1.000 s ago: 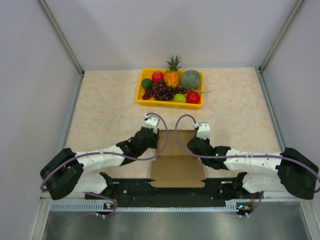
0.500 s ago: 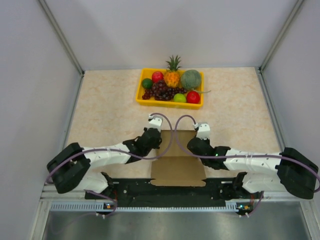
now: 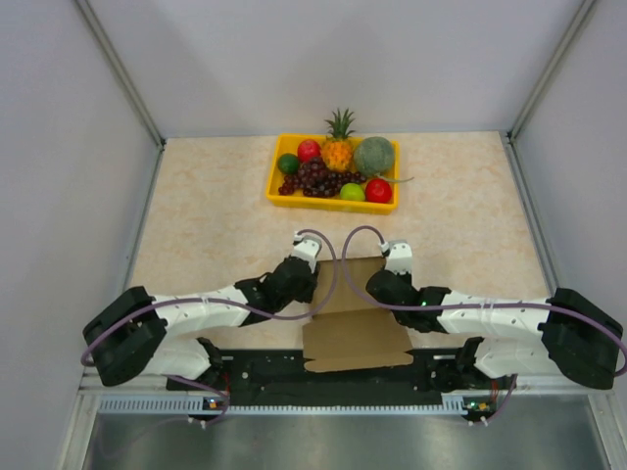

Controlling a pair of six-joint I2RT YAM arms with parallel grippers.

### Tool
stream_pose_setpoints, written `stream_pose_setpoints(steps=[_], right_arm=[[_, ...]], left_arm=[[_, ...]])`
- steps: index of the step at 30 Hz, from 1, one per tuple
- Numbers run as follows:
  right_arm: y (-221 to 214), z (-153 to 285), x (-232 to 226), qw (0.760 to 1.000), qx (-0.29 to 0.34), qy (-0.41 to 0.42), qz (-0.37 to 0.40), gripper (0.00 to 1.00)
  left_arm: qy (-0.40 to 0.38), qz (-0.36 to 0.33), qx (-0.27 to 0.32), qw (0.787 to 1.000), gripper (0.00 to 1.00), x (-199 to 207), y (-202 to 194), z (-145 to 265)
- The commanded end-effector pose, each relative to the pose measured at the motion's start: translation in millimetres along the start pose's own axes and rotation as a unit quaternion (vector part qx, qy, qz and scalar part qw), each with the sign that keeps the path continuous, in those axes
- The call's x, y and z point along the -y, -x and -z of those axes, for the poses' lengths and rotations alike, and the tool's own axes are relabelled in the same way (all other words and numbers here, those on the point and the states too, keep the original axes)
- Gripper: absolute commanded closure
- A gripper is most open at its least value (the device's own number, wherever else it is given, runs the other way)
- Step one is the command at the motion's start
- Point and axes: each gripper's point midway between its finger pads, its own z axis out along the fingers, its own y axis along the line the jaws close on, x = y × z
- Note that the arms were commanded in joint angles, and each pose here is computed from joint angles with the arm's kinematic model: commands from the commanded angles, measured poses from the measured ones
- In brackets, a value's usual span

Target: Fold the paper box

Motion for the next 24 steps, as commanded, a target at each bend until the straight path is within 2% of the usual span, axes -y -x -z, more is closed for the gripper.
stream_pose_setpoints(steps=[1,5,8,9,10,12,14,16,19,20,22,24], right_arm=[[30.3,5.4,-32.0,0.996,0.045,0.052,-0.055,1.0],[30.4,5.8,-32.4,0.996,0.045,0.053,-0.054,1.0],[31.6,5.9,-33.2,0.996,0.046,0.054,-0.056,1.0],[32.4,5.9,-34.0,0.996,0.047,0.054,-0.057,1.0],[32.0,5.8,-34.7,0.996,0.046,0.056,-0.058,1.0],[32.5,5.1,-38.5,0.995,0.047,0.058,-0.065,1.0],[30.6,4.6,-42.4,0.995,0.045,0.06,-0.069,1.0],[29.2,2.7,-45.0,0.994,0.044,0.058,-0.075,1.0],[30.4,3.7,-47.0,0.994,0.045,0.063,-0.077,1.0],[31.2,4.3,-47.4,0.994,0.046,0.065,-0.077,1.0],[31.1,4.6,-46.9,0.994,0.046,0.065,-0.076,1.0],[29.3,4.6,-45.7,0.994,0.044,0.064,-0.076,1.0]], left_arm=[[-0.106,0.019,-0.043,0.993,0.63,38.4,-20.4,15.3],[-0.101,0.021,-0.055,0.993,0.69,34.6,-28.7,17.6],[-0.091,0.004,-0.065,0.994,0.87,30.6,-33.0,15.5],[-0.065,-0.004,-0.072,0.995,0.9,22.3,-37.3,10.6],[-0.034,-0.018,-0.091,0.995,1.0,11.3,-46.2,9.7],[0.049,-0.04,-0.104,0.993,1.0,-5.8,-45.5,-1.9],[0.096,-0.051,-0.118,0.987,1.0,-11.8,-50.7,-10.1],[0.118,-0.056,-0.103,0.986,1.0,-16.3,-50.2,-13.9],[0.084,-0.06,-0.094,0.99,1.0,-5.3,-47.8,-13.4],[0.059,-0.05,-0.072,0.994,0.95,3.9,-35.2,-10.7],[0.03,-0.041,-0.065,0.997,0.75,10.8,-33.3,-5.0],[-0.027,-0.031,-0.06,0.997,0.66,30.4,-25.1,4.2]])
